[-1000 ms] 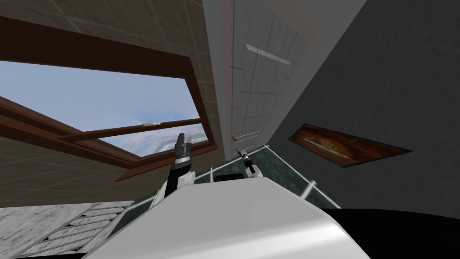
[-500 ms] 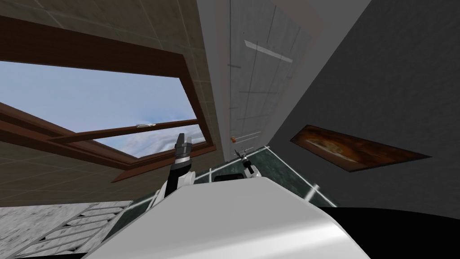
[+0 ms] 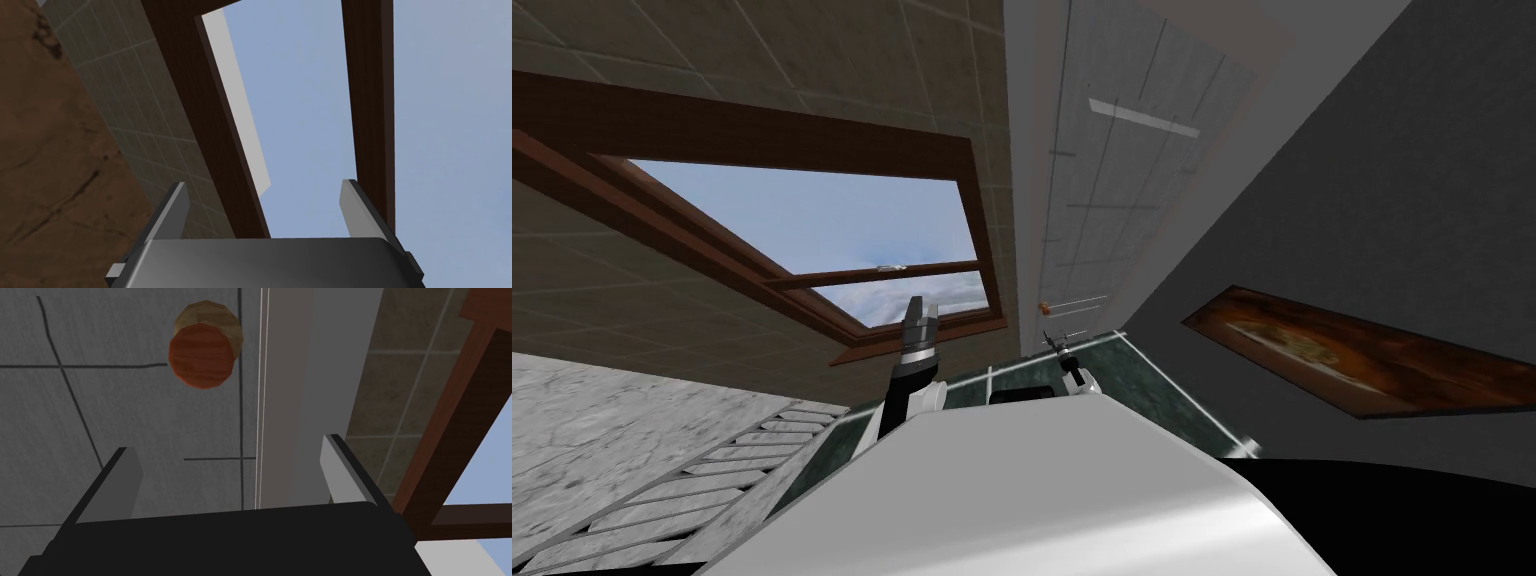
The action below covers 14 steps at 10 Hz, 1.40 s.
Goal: Pull the door open
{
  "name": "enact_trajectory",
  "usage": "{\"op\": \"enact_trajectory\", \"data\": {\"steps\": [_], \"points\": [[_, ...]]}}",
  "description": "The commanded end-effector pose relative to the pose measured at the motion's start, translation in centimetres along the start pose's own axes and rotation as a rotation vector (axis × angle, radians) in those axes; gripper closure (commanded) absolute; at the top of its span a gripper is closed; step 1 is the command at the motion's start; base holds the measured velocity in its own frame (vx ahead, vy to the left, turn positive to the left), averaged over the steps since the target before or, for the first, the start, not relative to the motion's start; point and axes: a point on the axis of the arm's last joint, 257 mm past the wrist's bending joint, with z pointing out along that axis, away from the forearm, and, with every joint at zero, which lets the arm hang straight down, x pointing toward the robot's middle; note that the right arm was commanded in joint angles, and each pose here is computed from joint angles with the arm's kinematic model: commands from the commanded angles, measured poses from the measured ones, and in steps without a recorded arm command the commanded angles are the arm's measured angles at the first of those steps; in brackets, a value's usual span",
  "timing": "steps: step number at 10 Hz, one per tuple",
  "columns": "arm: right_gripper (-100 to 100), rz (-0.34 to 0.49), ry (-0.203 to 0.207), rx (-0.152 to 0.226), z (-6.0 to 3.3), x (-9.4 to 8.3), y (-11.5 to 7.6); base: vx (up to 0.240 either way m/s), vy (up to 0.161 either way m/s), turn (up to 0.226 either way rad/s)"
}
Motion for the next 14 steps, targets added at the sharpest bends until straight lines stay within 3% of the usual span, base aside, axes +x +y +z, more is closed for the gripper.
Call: {"op": "enact_trajectory", "data": {"steps": [1, 2, 4, 6, 8, 10, 11, 12, 13, 14], "points": [[-100, -0.012, 0.006, 0.043, -0.35, 0.4, -2.0, 0.014, 0.058, 0.249], [-100, -0.012, 0.006, 0.043, -0.35, 0.4, -2.0, 0.034, 0.018, 0.055], [-100, -0.013, 0.011, 0.105, -0.37, 0.7, -3.8, 0.067, -0.025, 0.217], [-100, 0.0, 0.009, 0.138, 0.01, 0.7, -3.9, 0.126, -0.098, 0.186], [-100, 0.022, 0.0, 0.151, 0.86, 0.4, -2.8, 0.156, -0.171, 0.134], [-100, 0.028, -0.004, 0.15, 1.14, 0.2, -2.3, 0.073, -0.092, 0.014], [-100, 0.046, -0.017, 0.14, 2.02, -0.3, -0.7, 0.104, -0.091, 0.05], [-100, 0.038, -0.01, 0.145, 1.52, 0.0, -1.5, 0.057, -0.049, 0.024], [100, 0.038, -0.01, 0.145, 1.52, 0.0, -1.5, -0.013, 0.014, 0.005], [100, 0.038, -0.01, 0.145, 1.52, 0.0, -1.5, -0.022, 0.027, -0.01]]}}
